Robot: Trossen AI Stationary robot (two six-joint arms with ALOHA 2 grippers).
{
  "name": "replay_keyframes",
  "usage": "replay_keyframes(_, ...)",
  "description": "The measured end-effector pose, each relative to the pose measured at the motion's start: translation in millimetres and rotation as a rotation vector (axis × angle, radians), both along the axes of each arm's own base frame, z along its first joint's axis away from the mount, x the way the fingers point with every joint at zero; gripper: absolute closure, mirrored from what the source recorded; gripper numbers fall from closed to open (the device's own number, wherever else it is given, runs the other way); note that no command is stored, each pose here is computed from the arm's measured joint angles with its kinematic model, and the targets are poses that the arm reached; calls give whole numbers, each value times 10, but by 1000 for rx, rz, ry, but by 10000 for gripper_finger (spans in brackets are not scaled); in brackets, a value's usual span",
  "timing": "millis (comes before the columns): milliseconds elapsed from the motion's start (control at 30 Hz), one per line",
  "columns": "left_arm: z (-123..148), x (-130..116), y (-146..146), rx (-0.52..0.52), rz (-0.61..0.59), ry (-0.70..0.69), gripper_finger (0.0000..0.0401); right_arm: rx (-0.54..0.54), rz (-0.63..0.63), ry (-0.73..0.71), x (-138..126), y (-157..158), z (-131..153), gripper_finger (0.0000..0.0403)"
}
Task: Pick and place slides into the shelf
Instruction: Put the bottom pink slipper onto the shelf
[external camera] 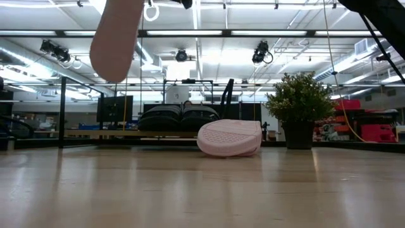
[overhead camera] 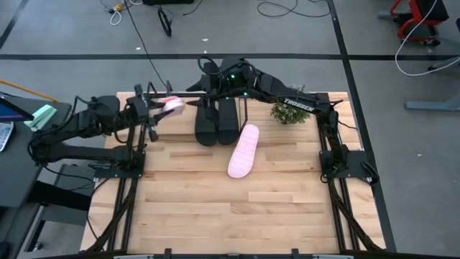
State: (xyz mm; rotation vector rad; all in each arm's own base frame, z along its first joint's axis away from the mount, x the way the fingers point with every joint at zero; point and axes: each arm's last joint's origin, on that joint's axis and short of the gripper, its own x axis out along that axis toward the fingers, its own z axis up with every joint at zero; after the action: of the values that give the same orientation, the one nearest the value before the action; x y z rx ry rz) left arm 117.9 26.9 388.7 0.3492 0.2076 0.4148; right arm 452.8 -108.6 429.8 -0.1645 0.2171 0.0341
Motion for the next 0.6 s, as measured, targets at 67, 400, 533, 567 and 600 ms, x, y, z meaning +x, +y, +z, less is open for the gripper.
replay_keyframes(67,-45,3,-6,-4,-23,-23,325,9,20,-8,11,43,7,191)
replay_keyframes(400,-133,55,-17,8,-90,-73,320,33,114,-5,34,177,2,189)
replay_keyframes(533,-127,58,-24,6,-115,-82,327,44,102,-4,32,167,2,189)
replay_keyframes(567,-126,58,-24,6,-116,-82,327,44,101,-4,32,167,2,189)
replay_keyframes(600,-126,58,-24,6,-116,-82,326,44,101,-3,34,167,0,189)
